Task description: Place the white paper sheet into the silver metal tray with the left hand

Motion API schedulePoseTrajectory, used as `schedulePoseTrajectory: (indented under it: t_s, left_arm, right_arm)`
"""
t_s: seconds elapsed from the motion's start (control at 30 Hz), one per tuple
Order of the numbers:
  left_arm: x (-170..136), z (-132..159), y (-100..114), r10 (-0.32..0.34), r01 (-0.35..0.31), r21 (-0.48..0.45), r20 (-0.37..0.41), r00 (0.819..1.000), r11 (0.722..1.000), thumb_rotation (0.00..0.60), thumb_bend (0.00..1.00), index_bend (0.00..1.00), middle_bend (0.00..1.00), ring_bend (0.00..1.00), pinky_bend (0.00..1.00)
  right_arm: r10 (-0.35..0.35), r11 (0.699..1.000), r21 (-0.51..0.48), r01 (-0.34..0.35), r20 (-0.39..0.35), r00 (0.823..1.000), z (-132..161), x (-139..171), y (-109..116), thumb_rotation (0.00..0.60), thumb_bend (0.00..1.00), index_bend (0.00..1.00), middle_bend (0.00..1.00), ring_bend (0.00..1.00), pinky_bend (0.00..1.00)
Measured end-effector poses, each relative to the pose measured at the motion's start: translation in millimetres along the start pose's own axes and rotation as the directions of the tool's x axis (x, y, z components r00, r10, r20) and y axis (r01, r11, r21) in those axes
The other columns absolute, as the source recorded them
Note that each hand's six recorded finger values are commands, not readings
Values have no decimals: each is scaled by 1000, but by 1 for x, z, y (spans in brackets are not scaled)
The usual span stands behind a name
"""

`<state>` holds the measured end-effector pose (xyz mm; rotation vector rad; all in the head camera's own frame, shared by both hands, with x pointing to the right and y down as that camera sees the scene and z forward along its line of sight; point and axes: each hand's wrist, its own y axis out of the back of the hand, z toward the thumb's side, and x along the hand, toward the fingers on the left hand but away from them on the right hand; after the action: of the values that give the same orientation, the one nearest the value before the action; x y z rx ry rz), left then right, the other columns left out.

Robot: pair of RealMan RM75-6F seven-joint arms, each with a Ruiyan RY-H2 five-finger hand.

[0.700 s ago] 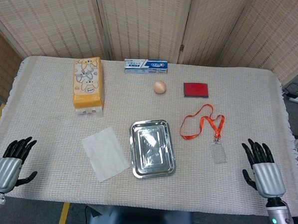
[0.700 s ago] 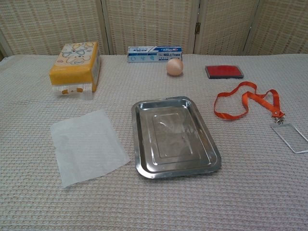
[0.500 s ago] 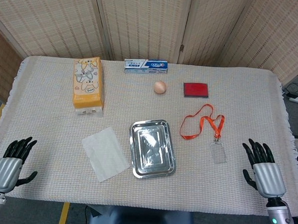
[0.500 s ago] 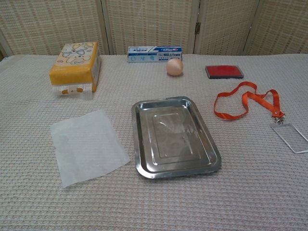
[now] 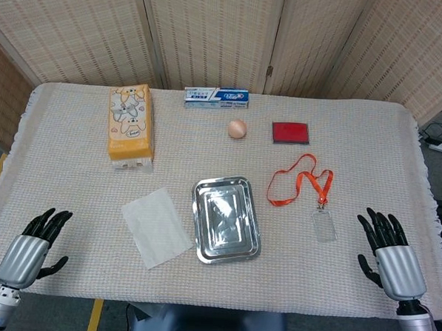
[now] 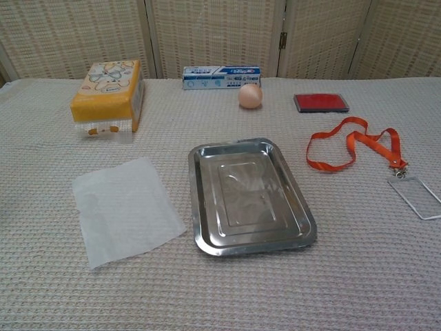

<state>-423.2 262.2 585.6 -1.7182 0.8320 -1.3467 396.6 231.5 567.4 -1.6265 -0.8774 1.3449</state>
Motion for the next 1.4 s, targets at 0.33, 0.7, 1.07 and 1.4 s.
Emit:
schedulePoseTrajectory:
  t_s: [0.33, 0.7, 1.07, 1.4]
  left_arm:
    - [16, 9, -15, 31, -33, 7, 162, 986, 999, 600, 284, 404, 1000, 1000, 1000]
    - [37, 17, -35, 25, -35, 26, 321, 947, 999, 600, 287, 442, 1000, 1000, 1000]
    - [63, 12, -67, 14, -53, 91, 383, 924, 994, 600, 287, 434, 1000, 1000, 1000]
    - [87, 33, -90, 23, -40, 32, 402, 915, 999, 600, 290, 409, 1000, 1000, 1000]
  right_arm:
    - [9, 1000, -6, -9, -2, 1000, 0, -3, -2, 600, 445, 0, 0, 0, 0]
    - [20, 999, -26, -20, -2, 1000, -3, -2, 1, 600, 445, 0, 0, 0, 0]
    - [31, 999, -41, -31, -4, 1000, -1, -1, 1, 600, 444, 0, 0, 0, 0]
    - [26, 998, -61, -25, 11, 1000, -8, -1, 7, 600, 445, 0, 0, 0, 0]
